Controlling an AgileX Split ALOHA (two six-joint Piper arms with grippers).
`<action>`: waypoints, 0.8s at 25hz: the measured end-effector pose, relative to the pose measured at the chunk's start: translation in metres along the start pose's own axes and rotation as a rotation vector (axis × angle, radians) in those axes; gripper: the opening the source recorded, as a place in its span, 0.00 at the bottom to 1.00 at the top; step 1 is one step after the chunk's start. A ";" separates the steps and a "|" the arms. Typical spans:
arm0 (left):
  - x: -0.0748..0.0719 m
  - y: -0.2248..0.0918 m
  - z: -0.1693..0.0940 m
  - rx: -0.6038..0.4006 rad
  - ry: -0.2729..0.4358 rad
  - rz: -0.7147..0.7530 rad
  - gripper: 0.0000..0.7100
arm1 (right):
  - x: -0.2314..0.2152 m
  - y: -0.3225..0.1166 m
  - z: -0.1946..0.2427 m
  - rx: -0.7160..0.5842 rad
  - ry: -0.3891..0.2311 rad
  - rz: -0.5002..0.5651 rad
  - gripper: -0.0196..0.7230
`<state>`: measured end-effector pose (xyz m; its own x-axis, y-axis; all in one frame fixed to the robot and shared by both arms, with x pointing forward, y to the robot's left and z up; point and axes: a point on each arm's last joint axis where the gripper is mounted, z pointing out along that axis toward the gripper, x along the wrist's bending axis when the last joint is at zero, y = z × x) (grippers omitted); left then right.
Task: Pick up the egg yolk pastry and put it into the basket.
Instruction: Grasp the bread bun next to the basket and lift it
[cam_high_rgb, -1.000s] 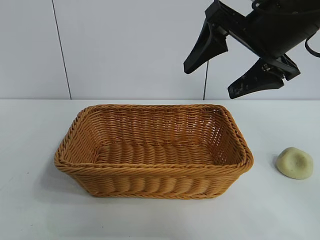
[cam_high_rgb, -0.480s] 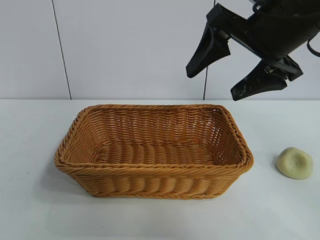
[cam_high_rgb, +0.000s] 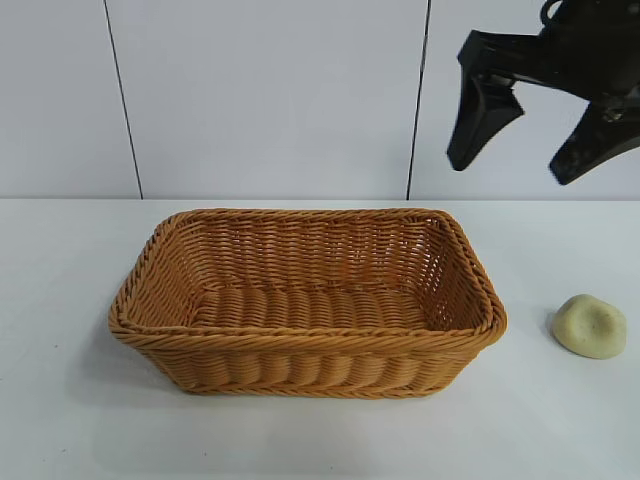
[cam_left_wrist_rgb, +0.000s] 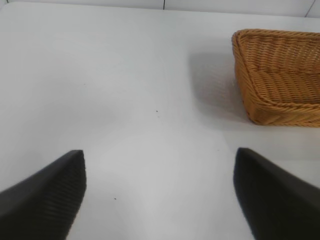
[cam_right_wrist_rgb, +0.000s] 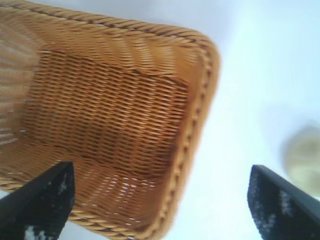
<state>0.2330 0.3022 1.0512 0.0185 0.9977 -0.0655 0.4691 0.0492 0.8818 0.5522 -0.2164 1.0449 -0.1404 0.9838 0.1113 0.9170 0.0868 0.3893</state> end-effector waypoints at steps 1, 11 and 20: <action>0.000 0.000 0.000 0.000 0.000 0.000 0.83 | -0.006 0.000 -0.001 0.008 -0.032 0.001 0.93; 0.000 0.000 0.000 0.001 0.000 0.000 0.83 | -0.075 0.003 0.023 0.084 -0.044 0.202 0.93; 0.000 -0.001 0.001 0.002 0.000 0.000 0.83 | -0.088 -0.001 0.085 0.194 -0.069 0.243 0.93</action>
<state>0.2334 0.3022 1.0504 0.0184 0.9977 -0.0654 0.4710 0.0491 0.8807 0.5951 -0.2902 0.9566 0.1108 0.9872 0.1146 0.9757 -0.1300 0.1766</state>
